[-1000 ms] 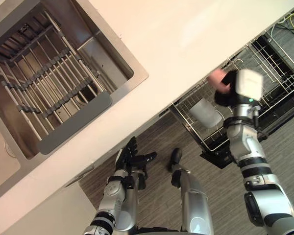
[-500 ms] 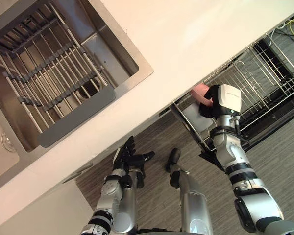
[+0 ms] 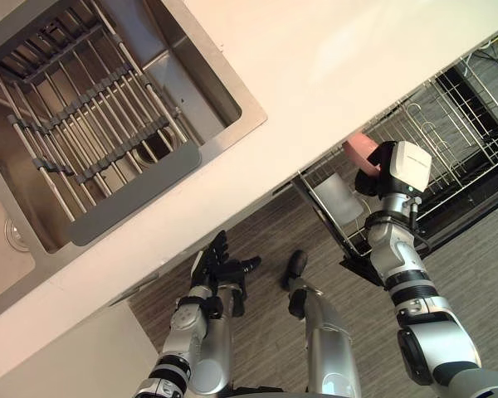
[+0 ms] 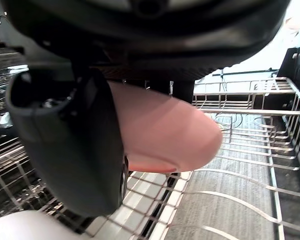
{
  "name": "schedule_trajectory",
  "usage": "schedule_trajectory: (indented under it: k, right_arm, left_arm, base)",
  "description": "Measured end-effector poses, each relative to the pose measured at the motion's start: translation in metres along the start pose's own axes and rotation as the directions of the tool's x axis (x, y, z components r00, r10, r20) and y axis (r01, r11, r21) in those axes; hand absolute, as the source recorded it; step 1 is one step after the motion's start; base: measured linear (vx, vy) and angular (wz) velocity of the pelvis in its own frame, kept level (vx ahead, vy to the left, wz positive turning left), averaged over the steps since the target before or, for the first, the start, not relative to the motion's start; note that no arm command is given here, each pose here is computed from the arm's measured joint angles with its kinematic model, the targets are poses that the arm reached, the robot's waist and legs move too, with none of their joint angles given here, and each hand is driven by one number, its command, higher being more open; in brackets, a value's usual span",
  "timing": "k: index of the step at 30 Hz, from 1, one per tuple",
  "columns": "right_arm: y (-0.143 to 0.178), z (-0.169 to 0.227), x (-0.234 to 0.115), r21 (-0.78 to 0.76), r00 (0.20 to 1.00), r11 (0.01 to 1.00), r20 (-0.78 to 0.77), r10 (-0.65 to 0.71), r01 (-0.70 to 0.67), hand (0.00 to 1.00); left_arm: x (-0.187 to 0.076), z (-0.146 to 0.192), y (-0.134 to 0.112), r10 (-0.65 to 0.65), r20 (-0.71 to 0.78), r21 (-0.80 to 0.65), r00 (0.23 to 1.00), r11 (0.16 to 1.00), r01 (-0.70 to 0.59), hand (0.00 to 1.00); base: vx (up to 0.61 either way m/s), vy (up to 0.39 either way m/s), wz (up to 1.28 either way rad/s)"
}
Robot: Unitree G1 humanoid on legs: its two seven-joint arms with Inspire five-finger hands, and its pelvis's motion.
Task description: Walk over to the sink, pick up the cup, carry it to the dishwasher, place the cup inside the dishwasher, then close the dishwasher door
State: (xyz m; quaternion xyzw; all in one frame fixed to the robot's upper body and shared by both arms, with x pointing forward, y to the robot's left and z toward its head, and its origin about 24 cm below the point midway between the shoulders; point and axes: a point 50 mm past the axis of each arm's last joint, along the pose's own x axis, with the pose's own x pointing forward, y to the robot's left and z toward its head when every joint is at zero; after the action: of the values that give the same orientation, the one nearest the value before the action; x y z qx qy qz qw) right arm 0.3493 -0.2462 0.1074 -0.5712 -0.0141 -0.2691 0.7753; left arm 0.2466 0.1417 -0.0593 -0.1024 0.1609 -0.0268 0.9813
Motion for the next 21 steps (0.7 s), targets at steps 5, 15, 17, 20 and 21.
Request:
schedule_trajectory:
  k: [5, 15, 17, 20, 21]
  right_arm:
    - [-0.005, -0.01, 0.004, 0.056, 0.998, 0.998, -0.059, 0.006, -0.002, 1.0]
    - [-0.032, -0.013, 0.0, 0.243, 0.995, 0.965, -0.059, -0.082, 0.094, 1.0]
    - [-0.037, -0.015, -0.007, 0.281, 0.994, 0.953, -0.048, -0.103, 0.113, 1.0]
    - [-0.04, -0.019, -0.023, 0.35, 0.992, 0.928, -0.049, -0.116, 0.125, 1.0]
    - [-0.04, -0.02, -0.03, 0.38, 0.992, 0.916, -0.051, -0.116, 0.127, 1.0]
  left_arm:
    - [-0.001, 0.0, 0.002, 0.002, 0.002, 0.004, 1.0, 1.0, -0.002, 1.0]
    - [-0.011, -0.011, 0.005, 0.004, -0.024, -0.003, 1.0, 1.0, -0.004, 1.0]
    - [-0.014, -0.013, 0.006, 0.007, -0.026, -0.005, 1.0, 1.0, -0.007, 1.0]
    - [-0.019, -0.017, 0.007, 0.013, -0.034, -0.007, 0.999, 1.0, -0.014, 1.0]
    - [-0.02, -0.019, 0.008, 0.016, -0.042, -0.008, 0.999, 1.0, -0.016, 1.0]
  base:
    - [0.01, -0.011, -0.03]
    - [0.01, -0.004, -0.05]
    - [0.01, 0.015, -0.14]
    - [0.03, 0.01, -0.11]
    - [0.03, 0.005, -0.11]
